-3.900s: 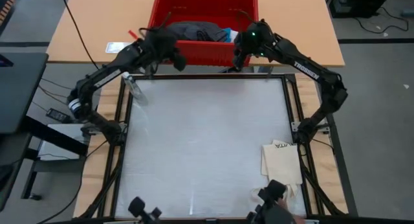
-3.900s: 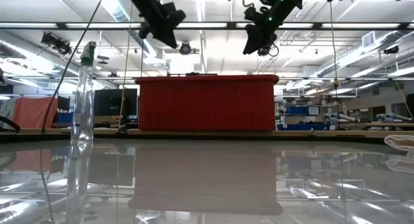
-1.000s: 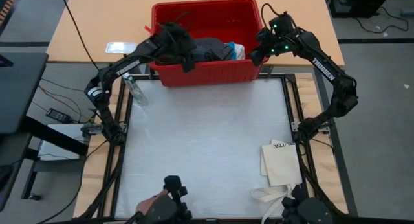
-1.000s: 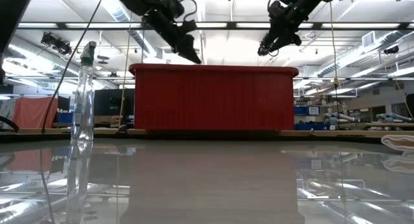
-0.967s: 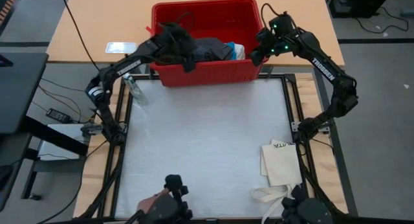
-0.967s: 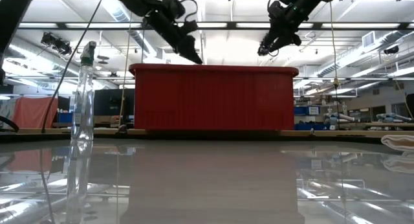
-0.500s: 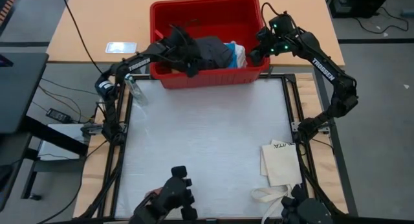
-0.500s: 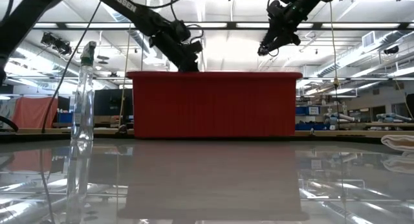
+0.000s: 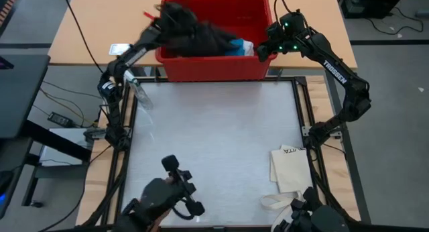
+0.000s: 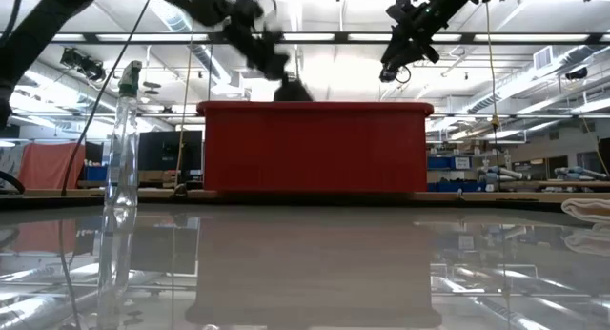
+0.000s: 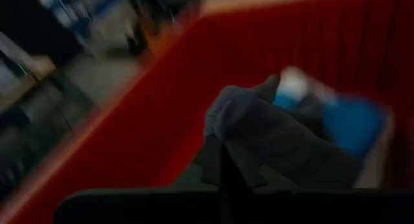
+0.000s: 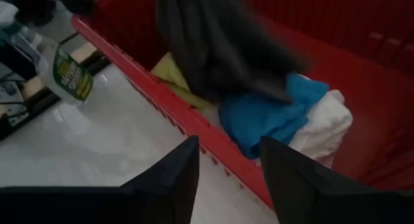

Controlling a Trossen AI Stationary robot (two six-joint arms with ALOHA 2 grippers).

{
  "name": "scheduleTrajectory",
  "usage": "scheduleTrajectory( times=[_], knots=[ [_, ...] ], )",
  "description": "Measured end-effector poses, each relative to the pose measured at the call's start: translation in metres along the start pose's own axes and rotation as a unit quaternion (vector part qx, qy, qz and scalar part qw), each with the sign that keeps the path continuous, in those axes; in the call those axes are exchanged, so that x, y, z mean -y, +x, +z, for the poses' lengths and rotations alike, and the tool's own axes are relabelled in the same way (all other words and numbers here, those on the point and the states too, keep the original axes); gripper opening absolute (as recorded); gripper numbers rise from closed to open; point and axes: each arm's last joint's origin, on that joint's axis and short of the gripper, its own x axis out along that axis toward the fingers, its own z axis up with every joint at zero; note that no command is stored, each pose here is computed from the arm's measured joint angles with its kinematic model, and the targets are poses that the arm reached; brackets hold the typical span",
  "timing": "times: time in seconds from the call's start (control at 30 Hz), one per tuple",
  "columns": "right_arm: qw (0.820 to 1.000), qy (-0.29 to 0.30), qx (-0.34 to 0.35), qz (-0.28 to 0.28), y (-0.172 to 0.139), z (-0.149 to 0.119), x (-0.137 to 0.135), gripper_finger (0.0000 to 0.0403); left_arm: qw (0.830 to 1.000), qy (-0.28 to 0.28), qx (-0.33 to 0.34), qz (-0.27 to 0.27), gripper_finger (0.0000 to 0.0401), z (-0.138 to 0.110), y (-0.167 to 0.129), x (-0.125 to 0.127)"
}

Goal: Fold laundry
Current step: Fold the dark blue shorts

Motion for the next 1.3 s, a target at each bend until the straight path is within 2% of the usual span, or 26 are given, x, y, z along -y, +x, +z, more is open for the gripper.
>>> scheduleTrajectory(
  times=[0.13, 0.2, 0.3, 0.37, 0.47, 0.7, 0.83, 1.13, 1.2, 1.3],
  knots=[
    [1.0, 0.013, 0.012, 0.001, 0.0, 0.002, 0.0, 0.0153, 0.999, -0.015, 0.038, -0.009, 0.0002, 0.037, -0.029, -0.009],
    [1.0, 0.02, 0.016, 0.001, 0.0, 0.003, 0.0, 0.0147, 0.998, -0.036, 0.05, -0.017, 0.0001, 0.053, -0.044, -0.012],
    [0.999, 0.026, 0.02, 0.002, 0.0, 0.004, 0.0, 0.0139, 0.991, -0.071, 0.104, -0.041, 0.0001, 0.076, -0.074, -0.015],
    [0.999, 0.032, 0.02, 0.003, 0.0, 0.004, -0.001, 0.0134, 0.985, -0.089, 0.134, -0.056, 0.0001, 0.084, -0.099, -0.014],
    [0.999, 0.032, 0.025, 0.006, 0.001, 0.005, -0.002, 0.0129, 0.981, -0.087, 0.165, -0.061, 0.0001, 0.098, -0.132, -0.01],
    [0.998, 0.036, 0.051, 0.029, 0.002, 0.01, -0.014, 0.0128, 0.973, -0.098, 0.194, -0.08, 0.0, 0.115, -0.188, 0.002],
    [0.997, 0.037, 0.053, 0.044, 0.004, 0.01, -0.023, 0.0128, 0.972, -0.102, 0.176, -0.116, 0.0, 0.117, -0.202, 0.016],
    [0.996, 0.026, 0.044, 0.071, 0.007, 0.008, -0.044, 0.0127, 0.966, -0.112, 0.163, -0.169, 0.0, 0.122, -0.207, 0.039],
    [0.994, 0.021, 0.039, 0.095, 0.008, 0.007, -0.051, 0.0127, 0.964, -0.11, 0.165, -0.178, 0.0, 0.125, -0.208, 0.045],
    [0.984, 0.006, 0.029, 0.175, 0.007, 0.005, -0.065, 0.0128, 0.96, -0.107, 0.169, -0.197, 0.0, 0.128, -0.209, 0.055]
  ],
)
